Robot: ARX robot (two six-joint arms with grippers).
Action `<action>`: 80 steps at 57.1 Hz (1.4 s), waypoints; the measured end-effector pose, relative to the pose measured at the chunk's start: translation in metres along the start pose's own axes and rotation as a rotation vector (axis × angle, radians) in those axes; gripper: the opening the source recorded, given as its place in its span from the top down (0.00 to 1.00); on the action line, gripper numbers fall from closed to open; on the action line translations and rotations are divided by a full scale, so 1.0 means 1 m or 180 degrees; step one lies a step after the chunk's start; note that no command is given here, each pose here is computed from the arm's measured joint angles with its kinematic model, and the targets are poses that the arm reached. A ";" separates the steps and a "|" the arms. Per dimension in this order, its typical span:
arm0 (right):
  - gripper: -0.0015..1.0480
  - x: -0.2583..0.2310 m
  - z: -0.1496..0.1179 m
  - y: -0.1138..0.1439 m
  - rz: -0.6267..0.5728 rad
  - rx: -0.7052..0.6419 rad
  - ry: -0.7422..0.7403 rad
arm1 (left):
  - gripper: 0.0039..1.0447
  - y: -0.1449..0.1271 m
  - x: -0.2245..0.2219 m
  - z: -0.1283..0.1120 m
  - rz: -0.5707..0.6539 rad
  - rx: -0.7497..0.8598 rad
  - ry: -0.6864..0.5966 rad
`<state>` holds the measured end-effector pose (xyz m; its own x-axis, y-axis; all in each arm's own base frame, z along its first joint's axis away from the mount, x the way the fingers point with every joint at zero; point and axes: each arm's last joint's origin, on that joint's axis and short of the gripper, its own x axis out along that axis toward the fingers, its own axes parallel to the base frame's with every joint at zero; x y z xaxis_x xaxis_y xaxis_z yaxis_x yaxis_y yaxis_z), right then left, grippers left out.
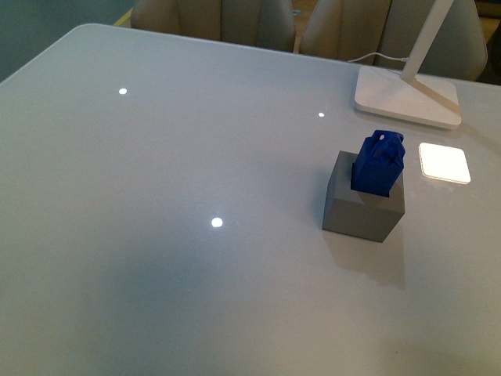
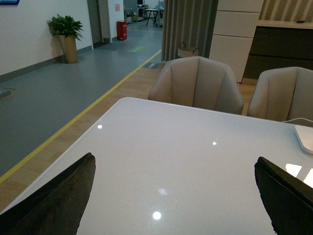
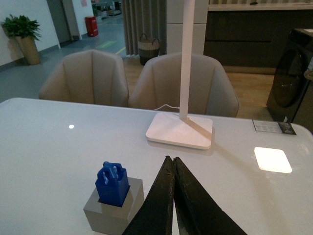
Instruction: Insert blue part into gray base
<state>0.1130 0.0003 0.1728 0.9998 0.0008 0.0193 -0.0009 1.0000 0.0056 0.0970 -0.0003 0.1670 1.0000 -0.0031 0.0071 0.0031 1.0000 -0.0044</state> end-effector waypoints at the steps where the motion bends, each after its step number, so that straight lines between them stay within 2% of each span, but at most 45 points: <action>1: 0.98 0.000 0.000 0.000 0.0000 0.0000 0.0000 | 0.07 0.000 0.000 0.000 0.0000 0.0000 0.0000; 21: 0.98 -0.011 -0.005 0.000 0.0002 0.0000 0.0106 | 0.07 0.000 0.000 0.000 0.0000 0.0000 0.0000; 40: 0.98 -0.016 -0.003 0.000 0.0001 0.0000 0.0019 | 0.07 0.000 0.000 0.000 0.0000 0.0000 0.0000; 43: 0.90 -0.016 -0.003 0.000 0.0001 -0.0004 0.0018 | 0.07 0.000 0.000 0.000 0.0000 0.0000 0.0000; 53: 0.46 -0.016 -0.003 0.000 0.0001 -0.0004 0.0018 | 0.07 0.000 0.000 0.000 0.0000 0.0000 -0.0001; 61: 0.23 -0.016 -0.003 0.000 0.0001 -0.0004 0.0018 | 0.07 0.000 0.000 0.000 0.0000 0.0000 0.0000; 65: 0.08 -0.016 -0.003 0.000 0.0001 -0.0002 0.0018 | 0.07 0.000 0.000 0.000 0.0000 0.0000 0.0000; 80: 0.09 -0.016 -0.003 0.000 0.0001 -0.0004 0.0018 | 0.07 0.000 0.000 0.000 0.0000 0.0000 0.0000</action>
<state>0.0969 0.0003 0.1694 0.9999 0.0011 0.0135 -0.0012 1.0000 0.0044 0.0970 -0.0003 0.1670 1.0000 -0.0031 0.0071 0.0031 1.0000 -0.0044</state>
